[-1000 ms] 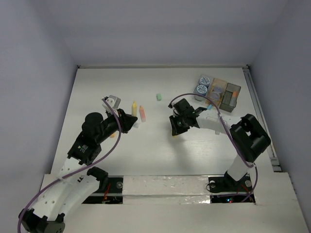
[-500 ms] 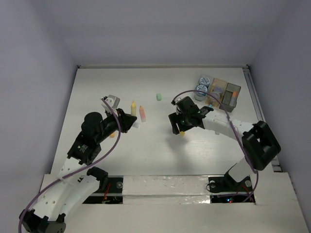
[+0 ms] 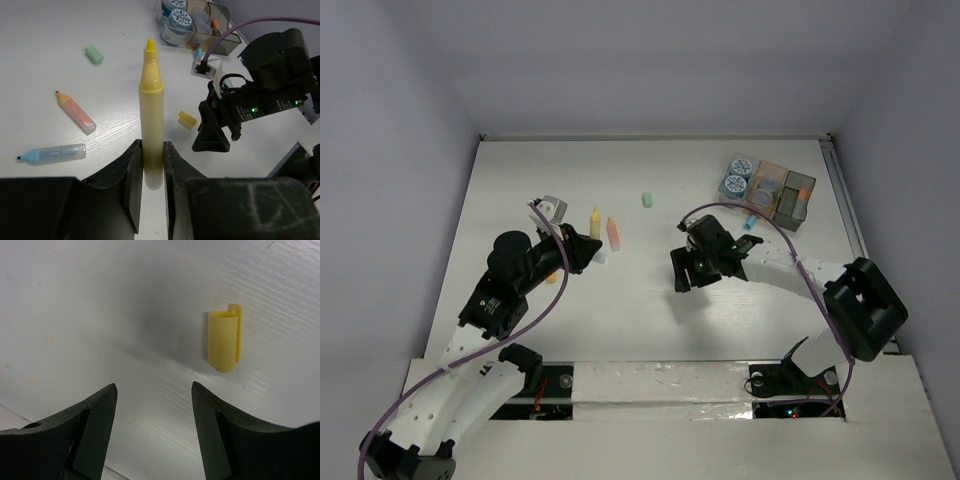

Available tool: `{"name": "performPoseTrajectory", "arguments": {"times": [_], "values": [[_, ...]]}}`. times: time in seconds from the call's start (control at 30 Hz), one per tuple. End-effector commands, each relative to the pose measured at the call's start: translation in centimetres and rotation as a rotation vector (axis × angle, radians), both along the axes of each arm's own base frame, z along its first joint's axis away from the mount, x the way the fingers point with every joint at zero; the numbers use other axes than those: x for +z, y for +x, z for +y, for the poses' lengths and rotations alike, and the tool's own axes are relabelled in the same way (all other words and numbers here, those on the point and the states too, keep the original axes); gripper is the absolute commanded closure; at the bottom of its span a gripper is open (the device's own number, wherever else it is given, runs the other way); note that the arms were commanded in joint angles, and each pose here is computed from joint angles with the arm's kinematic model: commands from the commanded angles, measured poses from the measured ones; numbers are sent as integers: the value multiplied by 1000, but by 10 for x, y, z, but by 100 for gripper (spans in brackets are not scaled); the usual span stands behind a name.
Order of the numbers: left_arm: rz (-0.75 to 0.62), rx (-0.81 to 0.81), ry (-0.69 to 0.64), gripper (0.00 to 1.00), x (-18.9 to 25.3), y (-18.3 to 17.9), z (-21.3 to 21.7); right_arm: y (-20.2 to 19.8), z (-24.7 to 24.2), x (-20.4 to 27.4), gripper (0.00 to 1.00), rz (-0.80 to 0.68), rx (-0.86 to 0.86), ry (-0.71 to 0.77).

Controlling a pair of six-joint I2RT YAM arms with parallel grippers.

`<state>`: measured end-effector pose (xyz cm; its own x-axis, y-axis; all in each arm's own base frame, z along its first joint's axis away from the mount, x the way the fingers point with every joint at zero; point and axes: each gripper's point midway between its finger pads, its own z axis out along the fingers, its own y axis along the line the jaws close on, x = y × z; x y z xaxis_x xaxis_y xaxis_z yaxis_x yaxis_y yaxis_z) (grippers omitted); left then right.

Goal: Sort the stationery into containers
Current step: Close the pen cap on the pen.

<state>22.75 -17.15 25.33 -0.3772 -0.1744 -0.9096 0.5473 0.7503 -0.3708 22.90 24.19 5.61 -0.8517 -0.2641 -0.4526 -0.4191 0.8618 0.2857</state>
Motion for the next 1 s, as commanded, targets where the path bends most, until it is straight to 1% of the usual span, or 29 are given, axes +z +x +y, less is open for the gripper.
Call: {"name": "performPoseTrajectory", "arguments": {"times": [0.0, 0.07, 0.1, 0.2, 0.3, 0.43, 0.6, 0.67, 0.83, 0.97], "values": [[-80, -11, -39, 100, 28, 2, -3, 4, 18, -4, 32, 6, -12, 75], [-78, -10, -38, 100, 28, 2, -2, 7, 21, -6, 27, -1, -22, 89], [-80, -10, -39, 100, 28, 2, -2, 8, 18, -9, 22, -6, -38, 79], [-79, -11, -40, 100, 28, 2, -3, 14, 11, -16, 18, -22, -82, 37], [-80, -14, -40, 100, 28, 2, -3, 17, 4, -23, 17, -27, -111, 0], [-78, -15, -39, 100, 28, 2, -3, 23, 3, -26, 17, -36, -130, 5], [-77, -14, -40, 100, 27, 2, -3, 41, -9, -24, 17, -69, -192, -8], [-76, -16, -40, 100, 27, 3, -4, 44, -7, -21, 17, -85, -186, 1], [-74, -17, -39, 100, 27, 3, -4, 74, -19, -18, 13, -136, -242, -18], [-73, -17, -39, 100, 26, 3, -4, 89, -12, -13, 13, -160, -224, 0]]}}
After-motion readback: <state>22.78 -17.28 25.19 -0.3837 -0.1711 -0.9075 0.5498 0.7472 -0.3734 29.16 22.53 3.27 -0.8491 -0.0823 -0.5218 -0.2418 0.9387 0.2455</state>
